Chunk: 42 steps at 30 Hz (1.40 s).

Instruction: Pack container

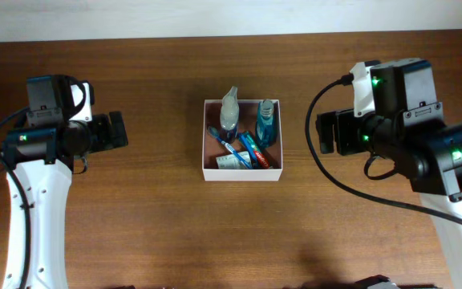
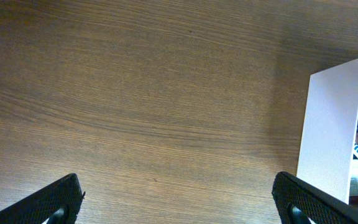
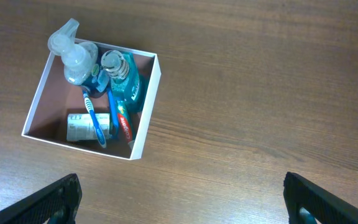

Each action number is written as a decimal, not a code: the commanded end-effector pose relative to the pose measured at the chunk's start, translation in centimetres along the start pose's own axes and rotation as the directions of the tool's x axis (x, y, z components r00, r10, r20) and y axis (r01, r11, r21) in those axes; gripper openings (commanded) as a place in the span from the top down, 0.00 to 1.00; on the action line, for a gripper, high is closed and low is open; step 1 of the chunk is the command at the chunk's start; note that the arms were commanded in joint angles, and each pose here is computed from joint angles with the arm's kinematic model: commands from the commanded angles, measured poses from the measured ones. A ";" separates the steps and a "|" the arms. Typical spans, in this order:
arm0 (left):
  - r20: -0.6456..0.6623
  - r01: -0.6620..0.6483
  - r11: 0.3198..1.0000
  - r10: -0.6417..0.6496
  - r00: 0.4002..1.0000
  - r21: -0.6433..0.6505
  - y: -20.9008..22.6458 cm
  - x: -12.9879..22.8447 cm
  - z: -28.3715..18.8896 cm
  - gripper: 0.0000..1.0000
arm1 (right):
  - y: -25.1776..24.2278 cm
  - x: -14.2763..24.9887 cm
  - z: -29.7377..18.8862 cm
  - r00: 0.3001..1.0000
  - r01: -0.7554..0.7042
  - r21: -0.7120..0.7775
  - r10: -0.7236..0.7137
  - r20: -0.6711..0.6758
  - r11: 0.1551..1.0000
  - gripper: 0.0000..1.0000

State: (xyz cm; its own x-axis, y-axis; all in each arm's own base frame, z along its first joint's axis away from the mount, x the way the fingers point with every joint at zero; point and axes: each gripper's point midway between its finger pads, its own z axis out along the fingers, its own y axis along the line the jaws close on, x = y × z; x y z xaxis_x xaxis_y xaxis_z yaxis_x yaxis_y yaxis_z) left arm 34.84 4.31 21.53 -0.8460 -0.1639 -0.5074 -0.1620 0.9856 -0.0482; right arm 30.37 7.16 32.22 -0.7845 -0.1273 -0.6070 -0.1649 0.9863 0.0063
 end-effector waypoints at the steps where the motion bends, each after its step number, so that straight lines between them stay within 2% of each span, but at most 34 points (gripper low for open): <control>1: 0.024 0.008 1.000 -0.008 1.000 0.009 -0.1 -0.5 -0.7 0.00 | -0.4 0.4 0.0 1.000 -0.013 0.013 0.013 -0.025 1.000 0.01; 5: 0.024 0.008 1.000 -0.008 1.000 0.009 -0.1 -0.5 -0.7 0.00 | -0.8 1.0 -0.2 0.999 0.005 0.037 -0.004 -0.042 0.999 0.01; 11: 0.024 0.008 1.000 -0.008 1.000 0.009 -0.1 -0.5 -0.7 0.00 | -2.5 -1.9 -5.4 0.965 -0.045 0.065 0.027 0.260 0.997 0.01; 14: 0.024 0.008 1.000 -0.008 1.000 0.009 -0.1 -0.5 -0.7 0.00 | -5.6 0.5 -9.0 0.916 -0.148 0.118 0.091 0.390 0.982 0.01; 18: 0.024 0.008 1.000 -0.008 1.000 0.009 -0.1 -0.5 -0.7 0.00 | -7.9 5.5 -9.7 0.889 -0.243 0.184 0.143 0.436 0.952 0.01; 23: 0.024 0.008 1.000 -0.008 1.000 0.009 -0.1 -0.5 -0.7 0.00 | -6.8 10.8 -7.4 0.848 -0.241 0.143 0.137 0.512 0.960 0.01; 28: 0.024 0.008 1.000 -0.008 1.000 0.009 -0.1 -0.5 -0.7 0.00 | -5.3 14.8 -1.5 0.830 -0.194 0.063 0.129 0.543 0.979 0.01; 34: 0.024 0.008 1.000 -0.008 1.000 0.009 -0.1 -0.5 -0.7 0.00 | -4.6 16.9 4.2 0.807 -0.152 0.007 0.120 0.579 0.988 0.02; 42: 0.024 0.008 1.000 -0.008 1.000 0.009 -0.1 -0.5 -0.7 0.00 | -4.6 18.7 7.2 0.830 -0.155 0.002 0.129 0.542 0.988 0.01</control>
State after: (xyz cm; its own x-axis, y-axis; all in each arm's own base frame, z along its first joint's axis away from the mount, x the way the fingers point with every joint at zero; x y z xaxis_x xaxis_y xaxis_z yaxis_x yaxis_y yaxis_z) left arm 34.85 4.28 21.55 -0.8458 -0.1639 -0.5076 -0.1608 0.9857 -0.0502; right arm 20.68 0.86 14.98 -0.3631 0.0834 -0.9280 -0.0277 0.9946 0.1002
